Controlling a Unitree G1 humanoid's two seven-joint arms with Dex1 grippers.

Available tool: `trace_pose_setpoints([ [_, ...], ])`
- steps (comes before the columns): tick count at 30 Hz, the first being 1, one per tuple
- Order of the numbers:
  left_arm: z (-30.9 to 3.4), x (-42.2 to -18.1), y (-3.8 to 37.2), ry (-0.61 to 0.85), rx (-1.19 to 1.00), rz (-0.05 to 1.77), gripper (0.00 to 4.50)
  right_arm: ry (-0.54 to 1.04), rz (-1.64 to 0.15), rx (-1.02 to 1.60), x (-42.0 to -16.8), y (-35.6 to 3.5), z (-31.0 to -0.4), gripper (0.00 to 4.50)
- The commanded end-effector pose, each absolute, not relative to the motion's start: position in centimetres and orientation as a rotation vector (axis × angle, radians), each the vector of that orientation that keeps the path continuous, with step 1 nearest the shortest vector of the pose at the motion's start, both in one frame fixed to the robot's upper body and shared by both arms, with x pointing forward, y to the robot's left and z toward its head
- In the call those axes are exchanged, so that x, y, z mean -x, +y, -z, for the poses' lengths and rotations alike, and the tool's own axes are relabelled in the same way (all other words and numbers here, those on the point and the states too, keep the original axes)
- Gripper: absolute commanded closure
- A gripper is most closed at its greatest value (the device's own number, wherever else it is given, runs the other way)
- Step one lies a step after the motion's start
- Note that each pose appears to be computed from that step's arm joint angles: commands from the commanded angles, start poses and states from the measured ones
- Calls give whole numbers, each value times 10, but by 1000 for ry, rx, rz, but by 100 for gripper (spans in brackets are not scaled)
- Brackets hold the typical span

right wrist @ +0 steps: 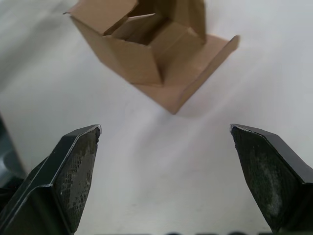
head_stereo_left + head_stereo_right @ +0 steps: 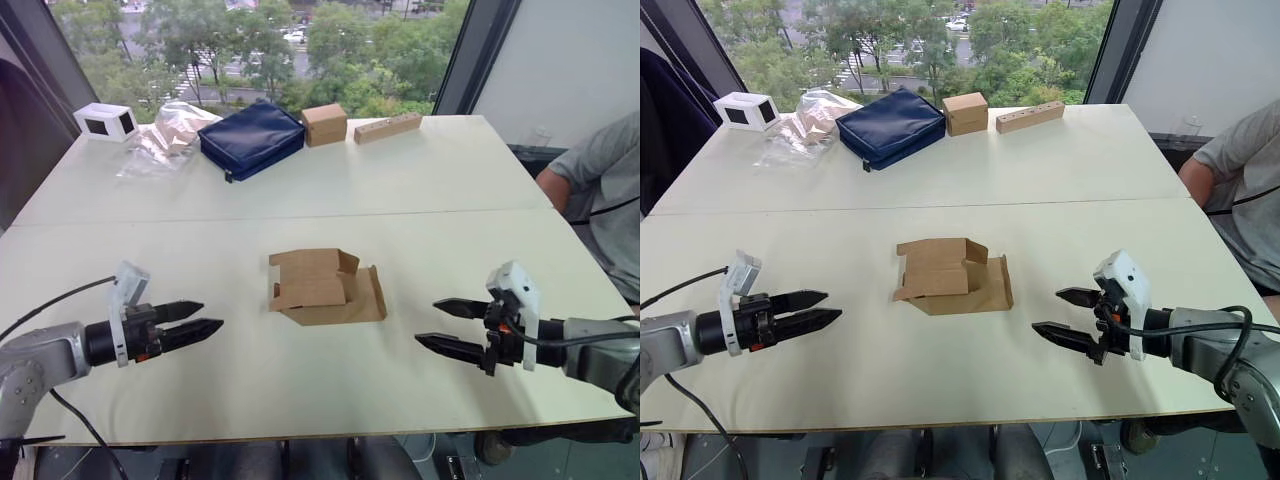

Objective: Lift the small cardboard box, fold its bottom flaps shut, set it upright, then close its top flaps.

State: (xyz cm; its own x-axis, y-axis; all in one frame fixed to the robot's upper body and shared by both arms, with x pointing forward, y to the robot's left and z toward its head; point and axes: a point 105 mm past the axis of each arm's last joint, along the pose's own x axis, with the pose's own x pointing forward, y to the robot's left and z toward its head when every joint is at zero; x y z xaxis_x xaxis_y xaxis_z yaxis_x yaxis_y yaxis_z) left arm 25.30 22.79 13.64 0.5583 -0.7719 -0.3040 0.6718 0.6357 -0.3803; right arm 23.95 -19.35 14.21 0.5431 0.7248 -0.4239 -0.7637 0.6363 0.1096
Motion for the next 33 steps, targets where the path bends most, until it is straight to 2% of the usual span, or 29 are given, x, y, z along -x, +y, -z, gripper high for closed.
trace_pose_setpoints([
  [1, -154, -259, 226, 501, 309, 914, 0, 386, -889, 163, -240, -192, -160, 3],
  [5, -160, -268, 205, 596, 522, 1005, 0, 333, -959, 213, -236, -170, -171, 3],
  [11, -154, -285, 175, 712, 682, 1054, 0, 289, -1028, 285, -226, -138, -175, 3],
  [20, -139, -301, 142, 784, 769, 1081, 0, 263, -1035, 335, -221, -114, -169, 3],
  [33, -126, -321, 112, 768, 769, 1105, 0, 270, -1007, 314, -222, -113, -174, 3],
])
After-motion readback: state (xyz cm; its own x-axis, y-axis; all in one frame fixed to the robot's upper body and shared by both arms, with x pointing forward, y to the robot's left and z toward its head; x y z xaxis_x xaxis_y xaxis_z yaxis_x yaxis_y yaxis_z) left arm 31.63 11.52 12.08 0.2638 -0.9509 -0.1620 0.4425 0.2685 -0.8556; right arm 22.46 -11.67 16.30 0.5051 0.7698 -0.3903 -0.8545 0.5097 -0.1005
